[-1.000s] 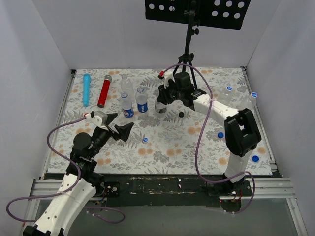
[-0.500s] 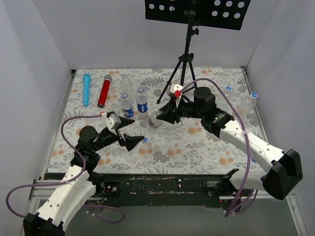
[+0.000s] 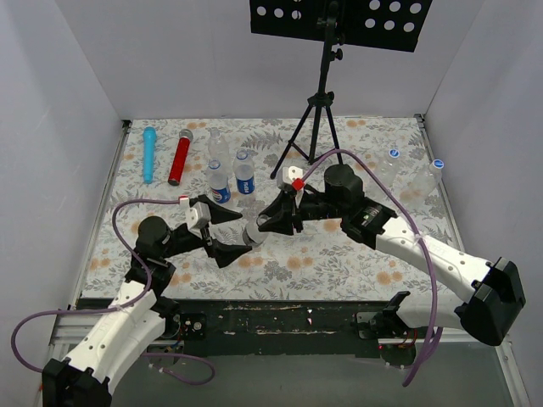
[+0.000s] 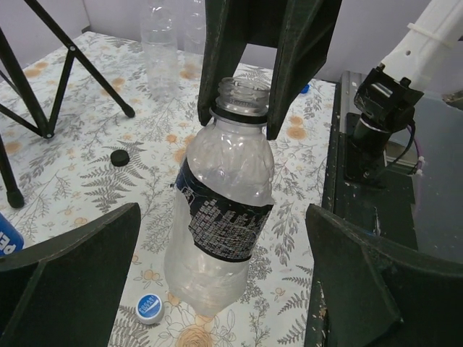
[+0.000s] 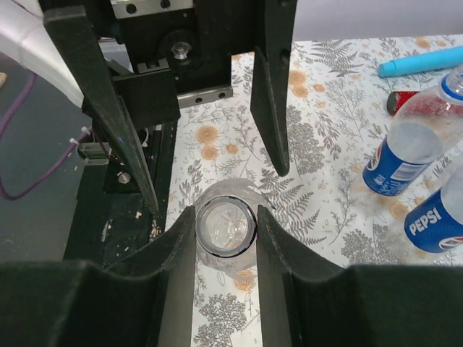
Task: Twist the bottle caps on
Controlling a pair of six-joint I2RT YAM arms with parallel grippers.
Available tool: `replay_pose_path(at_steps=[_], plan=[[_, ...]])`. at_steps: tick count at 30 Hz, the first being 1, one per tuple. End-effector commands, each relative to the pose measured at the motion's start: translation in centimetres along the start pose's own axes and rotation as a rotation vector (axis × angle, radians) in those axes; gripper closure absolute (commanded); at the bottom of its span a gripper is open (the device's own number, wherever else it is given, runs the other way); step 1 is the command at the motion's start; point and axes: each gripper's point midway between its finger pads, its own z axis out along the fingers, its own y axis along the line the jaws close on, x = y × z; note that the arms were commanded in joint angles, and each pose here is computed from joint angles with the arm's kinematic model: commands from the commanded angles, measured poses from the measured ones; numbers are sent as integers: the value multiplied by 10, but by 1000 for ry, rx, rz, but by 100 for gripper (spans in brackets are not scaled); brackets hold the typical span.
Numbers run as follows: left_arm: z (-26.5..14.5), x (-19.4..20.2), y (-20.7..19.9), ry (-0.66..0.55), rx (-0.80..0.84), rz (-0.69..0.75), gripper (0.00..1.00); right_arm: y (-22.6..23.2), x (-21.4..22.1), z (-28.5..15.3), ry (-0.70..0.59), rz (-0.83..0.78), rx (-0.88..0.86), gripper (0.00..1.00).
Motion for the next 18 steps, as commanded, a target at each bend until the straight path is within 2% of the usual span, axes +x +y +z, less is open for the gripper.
replay_pose_path(at_steps=[1, 9, 15, 18], plan=[[0, -1, -12, -22, 74, 10, 2, 17, -29, 2, -90, -50, -64, 99], [1, 3, -17, -7, 121, -17, 3, 28, -38, 12, -137, -49, -114, 99], [2, 4, -19, 1, 137, -37, 13, 34, -38, 17, -144, -32, -146, 99], [2, 4, -19, 0, 135, -34, 23, 36, -39, 18, -152, -30, -156, 99]])
